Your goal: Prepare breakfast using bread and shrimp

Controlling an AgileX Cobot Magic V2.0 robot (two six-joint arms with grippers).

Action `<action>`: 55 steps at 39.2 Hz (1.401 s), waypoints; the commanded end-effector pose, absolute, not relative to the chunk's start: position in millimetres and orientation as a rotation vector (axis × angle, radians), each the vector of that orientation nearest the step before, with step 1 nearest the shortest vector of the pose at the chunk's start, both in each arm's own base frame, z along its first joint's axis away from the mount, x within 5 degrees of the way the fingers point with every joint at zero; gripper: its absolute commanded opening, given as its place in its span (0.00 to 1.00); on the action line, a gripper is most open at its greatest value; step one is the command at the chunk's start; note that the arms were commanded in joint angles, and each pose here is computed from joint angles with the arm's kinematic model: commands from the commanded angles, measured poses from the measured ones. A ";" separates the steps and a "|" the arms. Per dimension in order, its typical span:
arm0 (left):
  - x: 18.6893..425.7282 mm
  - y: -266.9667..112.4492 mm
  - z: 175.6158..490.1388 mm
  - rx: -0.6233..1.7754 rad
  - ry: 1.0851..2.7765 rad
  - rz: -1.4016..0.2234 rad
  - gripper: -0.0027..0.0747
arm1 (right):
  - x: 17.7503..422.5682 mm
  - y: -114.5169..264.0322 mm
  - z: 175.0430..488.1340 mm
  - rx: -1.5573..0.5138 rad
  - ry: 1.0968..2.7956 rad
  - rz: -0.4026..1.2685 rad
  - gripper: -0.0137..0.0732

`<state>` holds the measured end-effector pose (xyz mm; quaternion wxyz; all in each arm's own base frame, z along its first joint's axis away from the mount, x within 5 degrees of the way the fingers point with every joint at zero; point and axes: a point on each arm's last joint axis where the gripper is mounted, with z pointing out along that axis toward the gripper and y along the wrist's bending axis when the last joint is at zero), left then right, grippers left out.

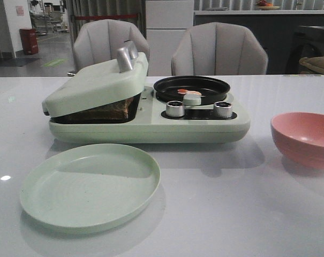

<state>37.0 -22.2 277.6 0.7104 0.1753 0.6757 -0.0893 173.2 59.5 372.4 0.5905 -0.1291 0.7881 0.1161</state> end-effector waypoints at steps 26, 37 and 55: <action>36.8 -21.0 287.5 0.349 1.454 -0.218 0.44 | 45.4 18.5 283.2 -0.247 1.465 0.316 0.65; 40.9 -22.2 273.9 0.351 1.497 -0.225 0.31 | 48.6 19.3 273.1 -0.246 1.482 0.313 0.38; 40.9 -22.2 273.9 0.351 1.497 -0.225 0.18 | 48.6 19.8 270.2 -0.255 1.512 0.313 0.32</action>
